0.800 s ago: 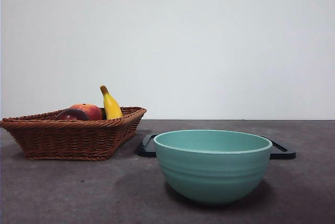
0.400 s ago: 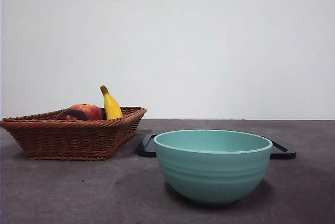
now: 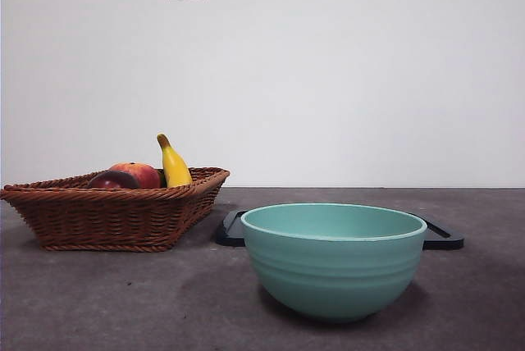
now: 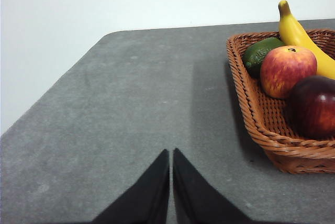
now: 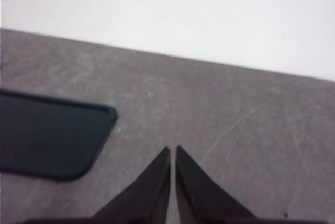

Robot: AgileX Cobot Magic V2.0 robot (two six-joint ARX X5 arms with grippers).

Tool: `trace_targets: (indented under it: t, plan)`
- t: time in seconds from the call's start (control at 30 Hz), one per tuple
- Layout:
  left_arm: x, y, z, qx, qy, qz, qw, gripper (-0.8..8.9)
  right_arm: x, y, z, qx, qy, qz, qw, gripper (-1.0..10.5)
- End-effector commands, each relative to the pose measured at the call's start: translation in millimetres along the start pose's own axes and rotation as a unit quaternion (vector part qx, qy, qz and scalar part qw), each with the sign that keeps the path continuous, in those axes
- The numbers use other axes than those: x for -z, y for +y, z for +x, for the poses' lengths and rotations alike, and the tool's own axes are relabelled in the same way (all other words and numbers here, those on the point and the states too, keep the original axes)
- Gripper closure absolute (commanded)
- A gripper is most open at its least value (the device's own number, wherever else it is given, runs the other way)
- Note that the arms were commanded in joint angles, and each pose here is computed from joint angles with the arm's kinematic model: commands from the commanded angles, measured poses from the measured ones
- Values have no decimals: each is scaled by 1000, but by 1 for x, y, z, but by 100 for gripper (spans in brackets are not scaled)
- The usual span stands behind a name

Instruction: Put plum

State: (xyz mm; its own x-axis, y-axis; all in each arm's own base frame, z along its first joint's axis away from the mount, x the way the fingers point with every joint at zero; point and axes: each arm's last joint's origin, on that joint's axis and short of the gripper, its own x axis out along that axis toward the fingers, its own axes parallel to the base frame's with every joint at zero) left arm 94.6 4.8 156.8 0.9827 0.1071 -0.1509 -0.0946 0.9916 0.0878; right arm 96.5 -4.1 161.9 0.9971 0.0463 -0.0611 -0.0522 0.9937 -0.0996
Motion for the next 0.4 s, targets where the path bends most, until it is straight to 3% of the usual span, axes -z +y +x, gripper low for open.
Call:
trace_targets:
  t: [0.03,0.2,0.4]
  plan:
    - [7,0,2,-2,13,-3,1000,805,4,0,0,2,15,2,1000,941]
    - [7,0,2,-2,13,-3,1000,805,11,1,0,-2,52,8,999,941]
    - [7,0,2,-2,13,-3,1000,805,11,1,0,-3,49,8,999,941]
